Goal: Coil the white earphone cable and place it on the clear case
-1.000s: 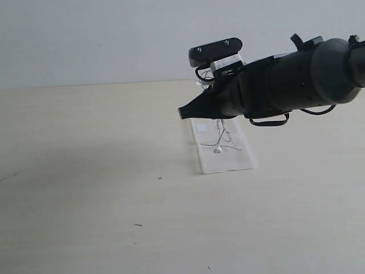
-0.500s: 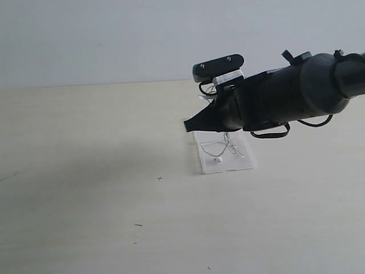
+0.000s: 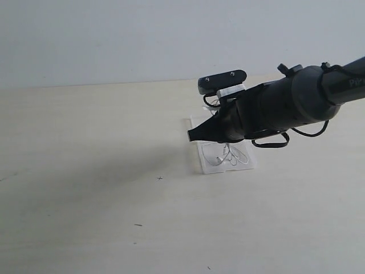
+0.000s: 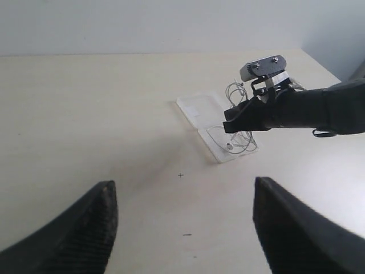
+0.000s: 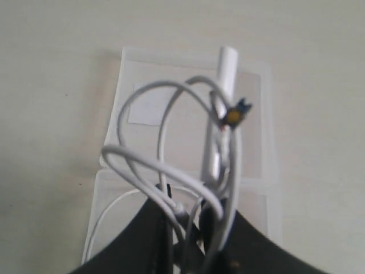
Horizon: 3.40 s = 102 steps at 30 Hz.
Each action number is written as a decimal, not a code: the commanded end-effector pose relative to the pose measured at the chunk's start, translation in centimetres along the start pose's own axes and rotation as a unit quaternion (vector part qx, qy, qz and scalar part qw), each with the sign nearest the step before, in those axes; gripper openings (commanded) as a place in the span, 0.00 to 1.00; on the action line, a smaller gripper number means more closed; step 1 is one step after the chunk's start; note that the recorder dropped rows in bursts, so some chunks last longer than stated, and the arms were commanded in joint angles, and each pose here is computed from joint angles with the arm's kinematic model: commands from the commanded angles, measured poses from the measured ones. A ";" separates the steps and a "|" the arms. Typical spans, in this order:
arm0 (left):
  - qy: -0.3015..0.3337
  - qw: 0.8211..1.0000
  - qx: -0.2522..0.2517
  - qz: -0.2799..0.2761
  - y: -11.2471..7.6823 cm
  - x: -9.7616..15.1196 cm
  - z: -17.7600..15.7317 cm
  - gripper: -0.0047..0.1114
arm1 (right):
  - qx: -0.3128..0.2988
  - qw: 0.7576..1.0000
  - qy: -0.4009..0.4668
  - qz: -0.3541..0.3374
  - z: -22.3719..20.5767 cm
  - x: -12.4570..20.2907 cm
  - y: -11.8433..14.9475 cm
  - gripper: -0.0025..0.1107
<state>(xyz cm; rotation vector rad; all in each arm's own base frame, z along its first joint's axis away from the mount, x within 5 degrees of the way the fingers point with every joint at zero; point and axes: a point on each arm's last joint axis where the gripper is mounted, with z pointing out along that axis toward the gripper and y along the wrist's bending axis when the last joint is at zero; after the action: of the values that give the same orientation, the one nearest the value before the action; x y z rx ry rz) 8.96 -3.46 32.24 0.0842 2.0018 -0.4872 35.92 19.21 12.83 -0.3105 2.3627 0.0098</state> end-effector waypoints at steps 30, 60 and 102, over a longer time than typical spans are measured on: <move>0.002 1.000 -0.001 0.000 -0.1 0.0 -0.2 0.61 | 0.010 1.000 0.003 0.001 0.2 0.2 -0.3 0.66; -0.016 0.998 0.041 -0.039 -0.7 0.3 -0.2 0.04 | -0.132 0.956 -0.140 0.219 -21.2 4.0 -5.6 0.02; -0.058 0.970 0.236 0.032 -5.9 6.4 -9.4 0.04 | -0.370 0.877 -0.252 0.175 -29.5 15.4 -6.3 0.02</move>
<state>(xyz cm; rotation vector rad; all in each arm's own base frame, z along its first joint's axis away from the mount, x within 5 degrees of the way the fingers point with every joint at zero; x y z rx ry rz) -3.20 -6.06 32.40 0.4052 1.7000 -0.8350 6.62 6.81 24.37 -0.1794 1.7672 1.0580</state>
